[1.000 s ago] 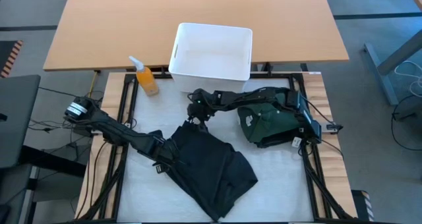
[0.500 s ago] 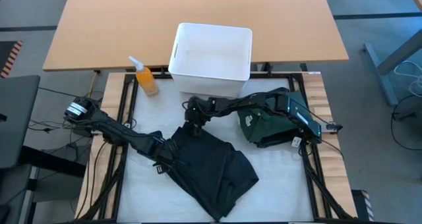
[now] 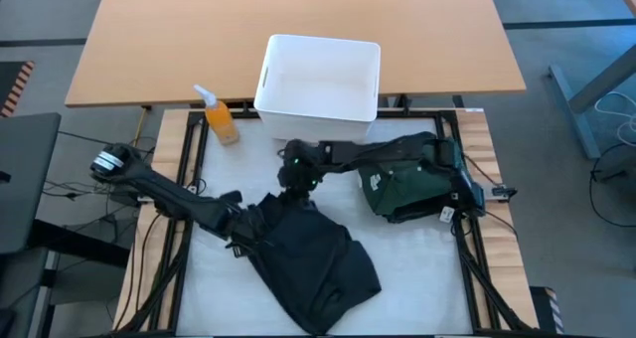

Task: Fold laundry
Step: Fold the black shorts

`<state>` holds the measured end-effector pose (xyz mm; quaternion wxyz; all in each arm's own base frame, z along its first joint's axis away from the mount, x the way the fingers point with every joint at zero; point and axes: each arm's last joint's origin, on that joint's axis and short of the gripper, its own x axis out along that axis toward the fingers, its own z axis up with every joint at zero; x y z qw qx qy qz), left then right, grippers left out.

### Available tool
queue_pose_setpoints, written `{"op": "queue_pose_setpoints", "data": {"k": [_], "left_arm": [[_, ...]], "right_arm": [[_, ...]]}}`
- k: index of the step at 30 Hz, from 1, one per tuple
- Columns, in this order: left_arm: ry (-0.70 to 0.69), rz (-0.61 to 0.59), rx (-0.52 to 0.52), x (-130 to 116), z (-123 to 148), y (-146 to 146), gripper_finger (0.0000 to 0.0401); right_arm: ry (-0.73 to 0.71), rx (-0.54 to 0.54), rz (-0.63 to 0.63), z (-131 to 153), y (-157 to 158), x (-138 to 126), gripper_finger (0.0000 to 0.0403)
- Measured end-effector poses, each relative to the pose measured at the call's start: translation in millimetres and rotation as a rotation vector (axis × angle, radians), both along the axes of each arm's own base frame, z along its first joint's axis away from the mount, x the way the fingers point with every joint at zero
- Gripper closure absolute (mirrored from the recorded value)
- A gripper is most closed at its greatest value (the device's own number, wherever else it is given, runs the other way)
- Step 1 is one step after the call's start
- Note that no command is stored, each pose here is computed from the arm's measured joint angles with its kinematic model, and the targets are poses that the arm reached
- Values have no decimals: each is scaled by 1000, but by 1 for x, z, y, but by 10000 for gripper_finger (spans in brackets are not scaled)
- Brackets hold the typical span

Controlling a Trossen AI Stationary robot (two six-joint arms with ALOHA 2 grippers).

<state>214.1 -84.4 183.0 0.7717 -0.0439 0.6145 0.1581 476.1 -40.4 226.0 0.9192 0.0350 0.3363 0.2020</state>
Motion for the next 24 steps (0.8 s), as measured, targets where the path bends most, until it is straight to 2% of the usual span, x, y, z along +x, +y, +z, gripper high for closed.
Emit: {"op": "queue_pose_setpoints", "data": {"k": [4, 9, 14, 17, 20, 22, 24], "left_arm": [[-40, -40, 132, -7, 53, 8, 396], [-149, -81, 321, -21, 154, 22, 396], [-347, -205, 368, -34, 250, 30, 396], [-451, -314, 365, -34, 291, 29, 396], [-501, -407, 368, -26, 316, 25, 396], [-500, -450, 341, -15, 323, 19, 396], [-476, -484, 290, 5, 317, 9, 396]], "right_arm": [[-169, -170, 1, 60, 1, -20, 366], [-459, -474, 22, 142, 2, -59, 366], [-762, -775, 82, 206, 6, -98, 366], [-838, -809, 61, 228, 8, -117, 366], [-824, -782, 60, 236, 12, -131, 366], [-762, -707, 62, 236, 17, -140, 366], [-622, -627, 104, 227, 27, -148, 366]]}}
